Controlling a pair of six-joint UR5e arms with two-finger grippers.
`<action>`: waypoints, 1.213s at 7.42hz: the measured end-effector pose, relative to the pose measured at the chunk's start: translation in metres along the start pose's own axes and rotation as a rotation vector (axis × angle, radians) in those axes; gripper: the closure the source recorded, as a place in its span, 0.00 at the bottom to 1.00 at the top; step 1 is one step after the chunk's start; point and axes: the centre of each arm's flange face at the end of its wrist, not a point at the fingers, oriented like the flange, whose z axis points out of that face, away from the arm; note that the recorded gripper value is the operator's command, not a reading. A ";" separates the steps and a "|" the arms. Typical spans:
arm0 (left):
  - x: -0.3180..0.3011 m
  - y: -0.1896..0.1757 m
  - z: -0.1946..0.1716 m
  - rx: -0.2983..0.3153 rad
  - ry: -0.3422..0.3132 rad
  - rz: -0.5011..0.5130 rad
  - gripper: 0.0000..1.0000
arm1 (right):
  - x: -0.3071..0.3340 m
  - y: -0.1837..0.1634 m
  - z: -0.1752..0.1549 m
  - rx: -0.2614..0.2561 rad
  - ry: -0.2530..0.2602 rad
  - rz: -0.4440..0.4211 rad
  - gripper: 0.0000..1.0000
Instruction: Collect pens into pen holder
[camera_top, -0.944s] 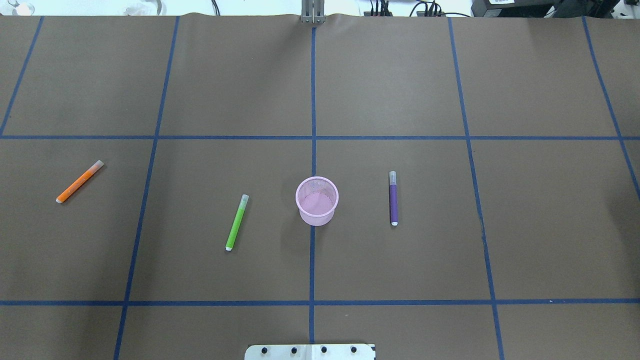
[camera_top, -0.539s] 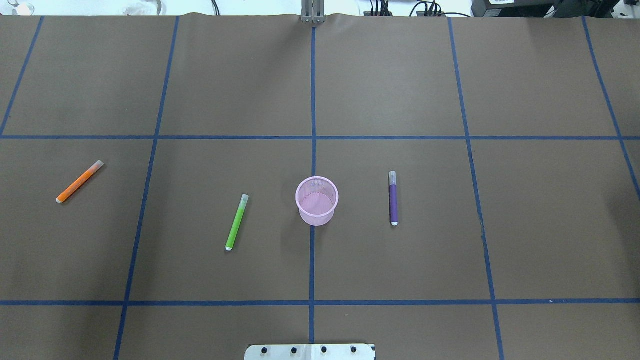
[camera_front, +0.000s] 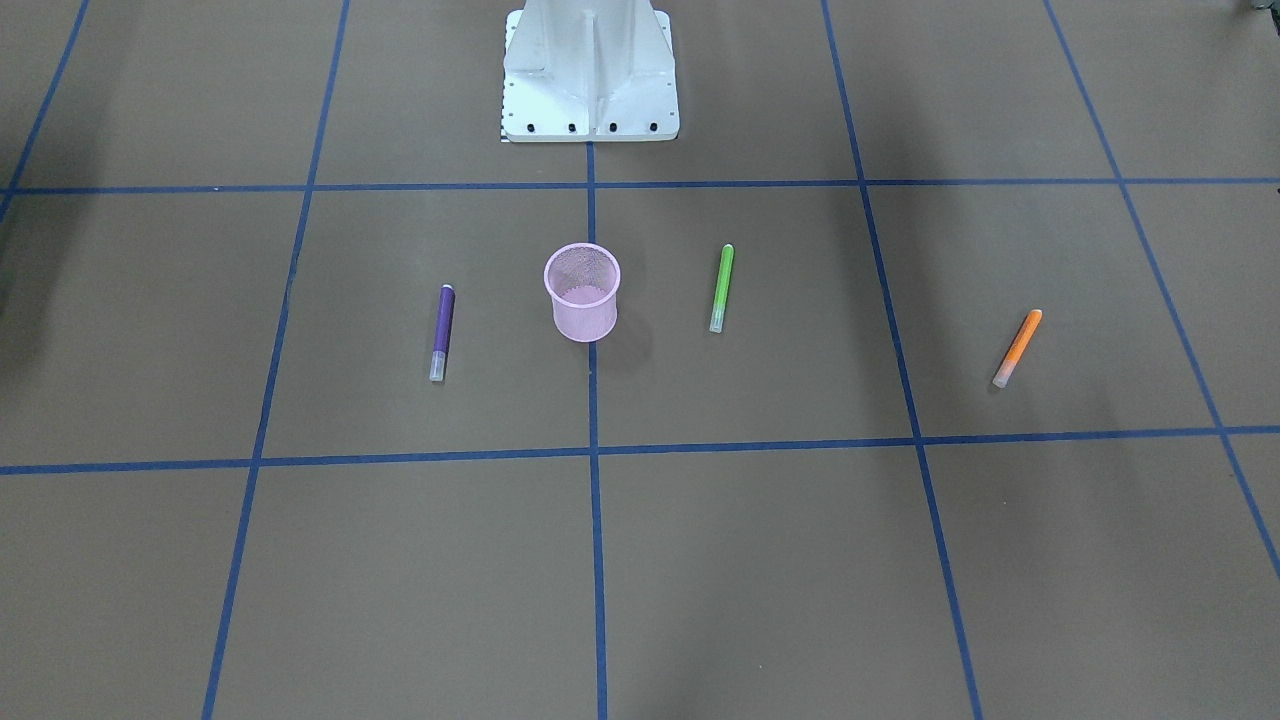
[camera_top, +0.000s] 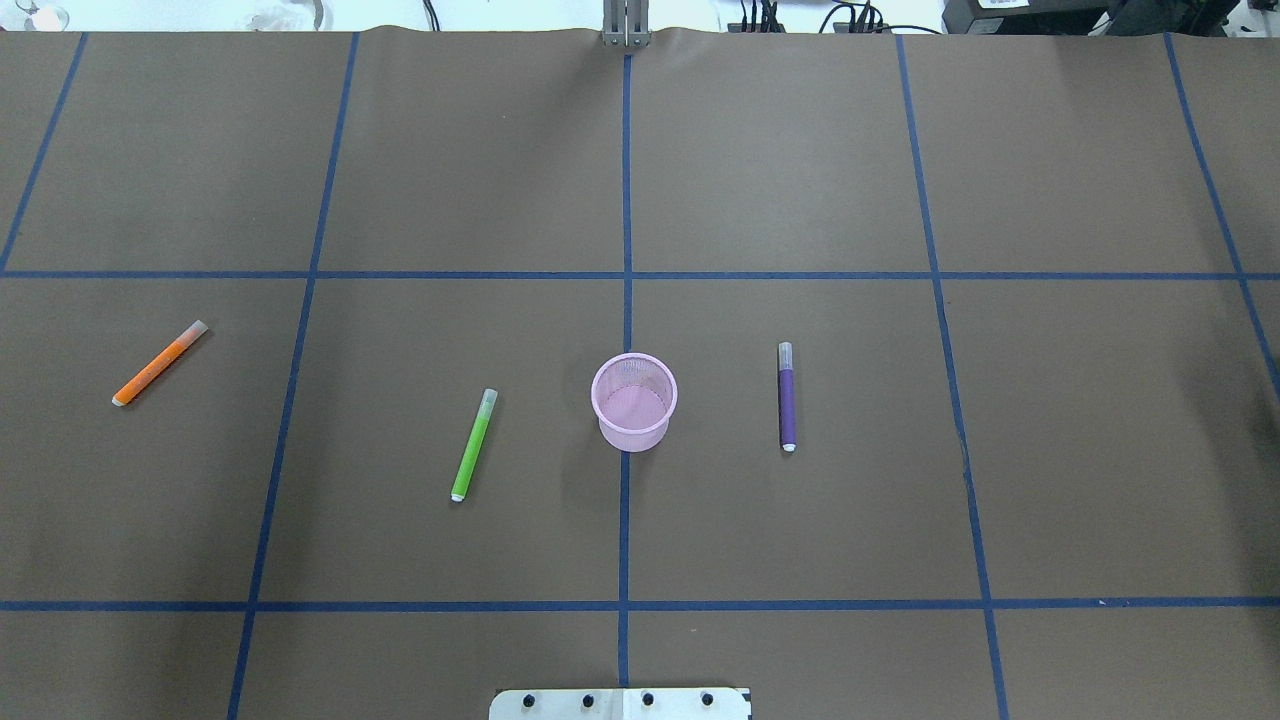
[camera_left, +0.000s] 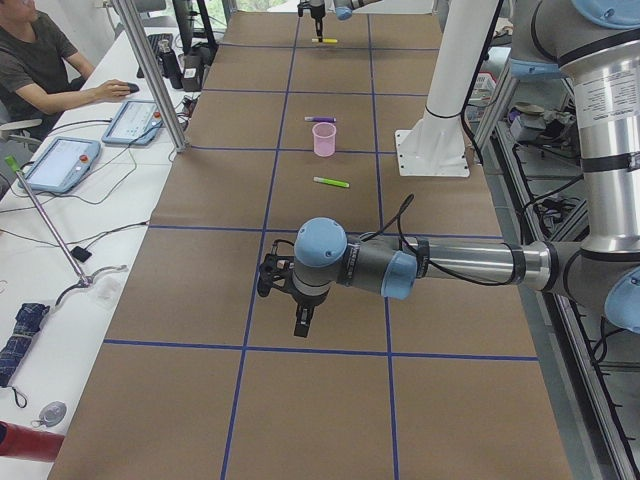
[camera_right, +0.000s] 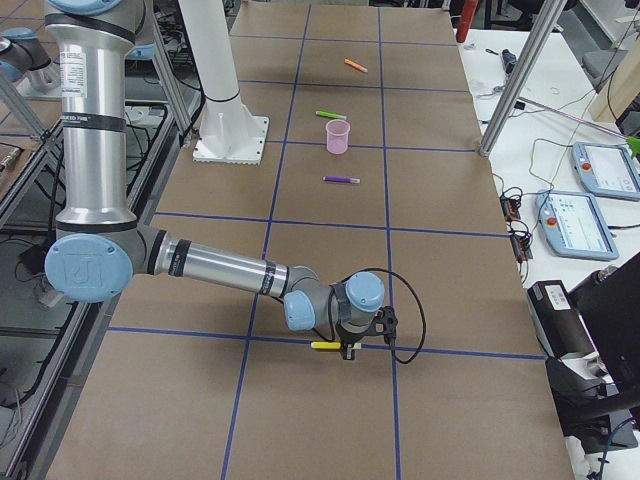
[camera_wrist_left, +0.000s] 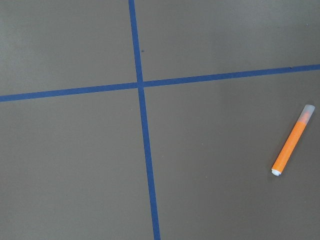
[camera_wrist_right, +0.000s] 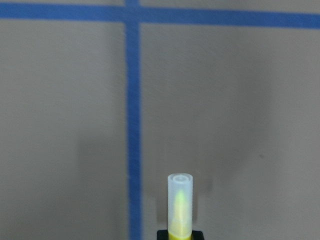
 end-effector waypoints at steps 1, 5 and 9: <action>0.000 -0.001 0.000 0.002 0.000 0.002 0.00 | -0.019 -0.012 -0.015 0.030 -0.019 0.029 1.00; 0.008 -0.018 -0.003 0.023 0.003 0.003 0.00 | -0.098 -0.045 -0.075 0.140 -0.091 0.117 1.00; 0.014 -0.037 -0.001 0.029 0.001 0.007 0.00 | -0.220 -0.033 -0.139 0.288 -0.127 -0.075 1.00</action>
